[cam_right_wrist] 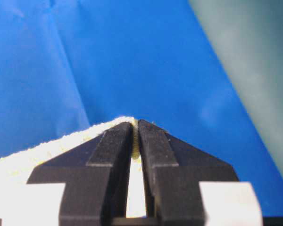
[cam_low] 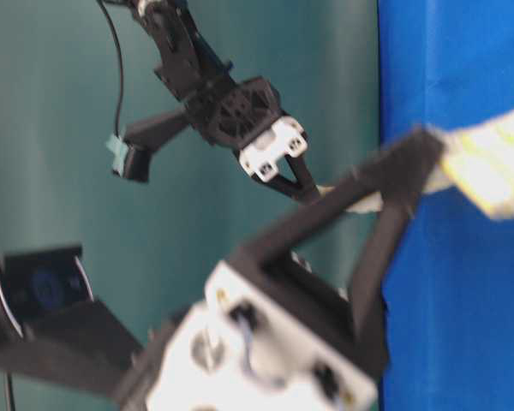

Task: Fold the yellow towel.
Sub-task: 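Lay the strip down lengthwise and open both grippers, then move both grippers to the far end corners of the strip and grasp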

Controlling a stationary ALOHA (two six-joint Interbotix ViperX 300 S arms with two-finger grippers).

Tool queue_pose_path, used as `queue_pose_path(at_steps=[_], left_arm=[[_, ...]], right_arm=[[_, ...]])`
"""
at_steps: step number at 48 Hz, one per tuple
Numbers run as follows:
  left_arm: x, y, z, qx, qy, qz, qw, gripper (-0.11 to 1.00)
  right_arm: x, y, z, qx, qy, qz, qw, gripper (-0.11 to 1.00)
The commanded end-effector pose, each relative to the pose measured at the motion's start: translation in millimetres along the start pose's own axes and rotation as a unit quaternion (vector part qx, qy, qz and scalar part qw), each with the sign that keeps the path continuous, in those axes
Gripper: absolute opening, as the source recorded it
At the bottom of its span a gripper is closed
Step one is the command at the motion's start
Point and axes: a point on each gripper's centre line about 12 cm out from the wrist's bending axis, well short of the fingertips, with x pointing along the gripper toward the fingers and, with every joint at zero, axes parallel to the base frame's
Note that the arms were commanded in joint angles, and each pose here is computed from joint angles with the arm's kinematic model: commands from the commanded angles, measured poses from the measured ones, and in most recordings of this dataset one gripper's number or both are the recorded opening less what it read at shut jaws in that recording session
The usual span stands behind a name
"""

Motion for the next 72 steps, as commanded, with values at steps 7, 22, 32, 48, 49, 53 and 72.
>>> queue_pose_path(at_steps=[7,22,32,48,49,53,72], left_arm=[[-21.0,-10.4,-12.2,0.004,0.001,-0.015,0.9999,0.0],[-16.0,8.0,-38.8,0.0,0.005,-0.002,1.0,0.0],[-12.1,13.3,-44.6,-0.002,0.012,0.004,0.9999,0.0],[-12.8,15.0,-44.3,-0.002,0.015,0.007,0.9999,0.15],[-13.2,14.3,-44.2,-0.002,0.016,0.006,0.9999,0.2],[-16.8,14.4,-43.1,-0.002,0.022,0.009,0.9997,0.4],[-83.3,34.3,-28.3,-0.015,0.031,0.038,0.9987,0.65]], right_arm=[[14.8,6.0,10.4,-0.004,-0.01,0.005,0.9999,0.05],[31.1,12.1,-4.0,-0.012,-0.001,0.009,0.9999,0.05],[37.6,15.9,-8.9,-0.014,-0.003,0.012,0.9998,0.05],[38.3,21.7,-10.7,-0.025,0.0,0.017,0.9995,0.36],[38.3,22.4,-10.8,-0.027,0.0,0.018,0.9995,0.45],[36.1,22.4,-9.4,-0.027,-0.002,0.018,0.9995,0.68],[-35.7,8.4,3.1,-0.011,-0.041,0.008,0.9991,0.76]])
